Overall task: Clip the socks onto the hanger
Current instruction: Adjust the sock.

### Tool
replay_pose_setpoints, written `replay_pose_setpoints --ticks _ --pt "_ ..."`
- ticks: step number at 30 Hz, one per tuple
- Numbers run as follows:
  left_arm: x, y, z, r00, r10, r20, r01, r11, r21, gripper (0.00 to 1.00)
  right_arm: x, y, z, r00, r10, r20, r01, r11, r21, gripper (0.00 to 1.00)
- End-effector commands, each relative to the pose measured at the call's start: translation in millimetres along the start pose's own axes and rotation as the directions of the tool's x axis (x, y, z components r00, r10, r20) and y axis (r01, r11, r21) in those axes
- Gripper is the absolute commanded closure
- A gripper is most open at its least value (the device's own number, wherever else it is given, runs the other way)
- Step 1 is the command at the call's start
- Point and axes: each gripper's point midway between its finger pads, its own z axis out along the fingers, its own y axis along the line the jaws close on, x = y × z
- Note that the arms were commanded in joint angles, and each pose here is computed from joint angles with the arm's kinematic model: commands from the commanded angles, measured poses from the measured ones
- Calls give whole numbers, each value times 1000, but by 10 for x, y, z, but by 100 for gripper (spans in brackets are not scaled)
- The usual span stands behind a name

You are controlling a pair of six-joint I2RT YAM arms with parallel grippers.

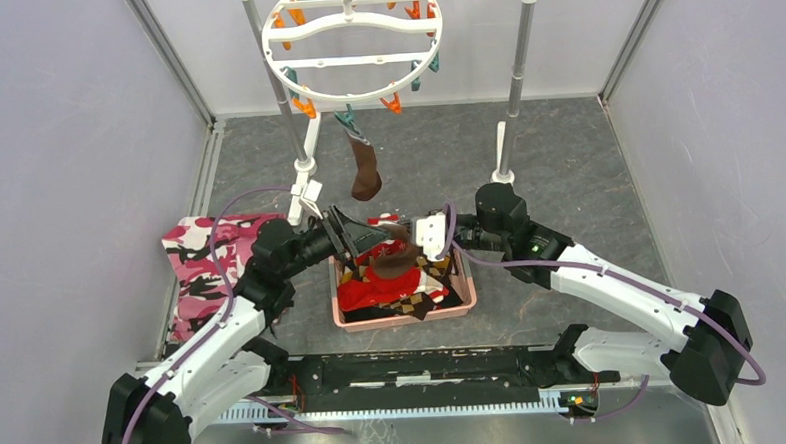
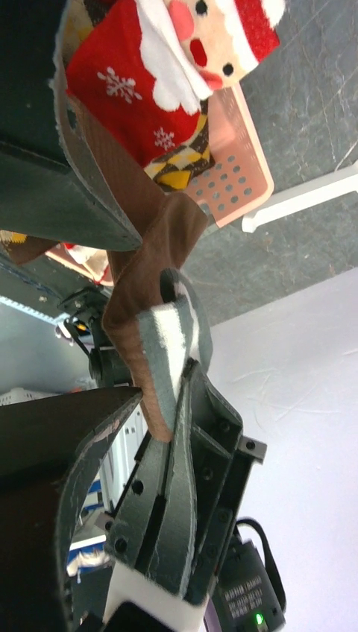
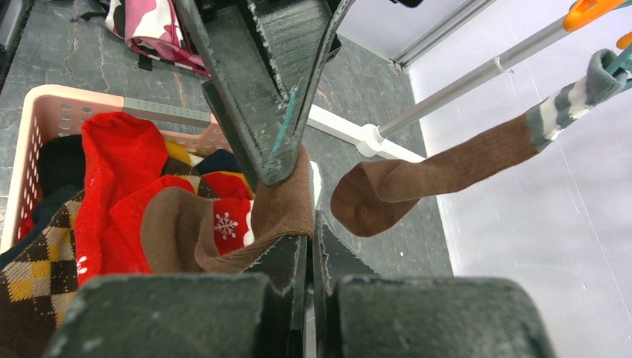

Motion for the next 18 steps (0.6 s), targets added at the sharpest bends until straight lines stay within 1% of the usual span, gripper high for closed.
replay_pose_setpoints --ticks 1,7,10,11,12,13,15,16,18 --pt "-148 -296 -23 998 -38 50 32 993 115 29 -173 -51 -10 997 -37 67 36 999 10 100" --pt "-221 -371 -44 995 -61 81 50 990 134 35 -198 -27 -13 996 -34 82 34 999 2 100" --pt "-221 -359 -39 994 -69 82 58 989 133 43 -217 -21 -16 995 -32 92 32 999 1 100" --pt "-220 -364 -39 994 -68 81 57 989 138 47 -213 -19 -13 995 -30 91 30 1000 1 99" --pt "-215 -365 -40 995 -66 79 55 989 139 53 -204 -20 -11 996 -27 87 27 1000 2 99" --pt "-212 -357 -38 995 -65 78 54 989 137 68 -195 -30 -12 996 -25 83 25 1000 7 98" --pt "-213 -324 -36 995 -51 80 41 992 121 86 -176 -36 -8 997 -17 71 16 1000 11 95" --pt "-212 -299 -35 996 -41 81 32 994 108 96 -159 -39 -9 998 -9 64 8 1000 14 92" --pt "-222 -203 -35 996 1 92 -6 998 60 98 -130 -57 -15 999 7 49 -8 1000 29 82"
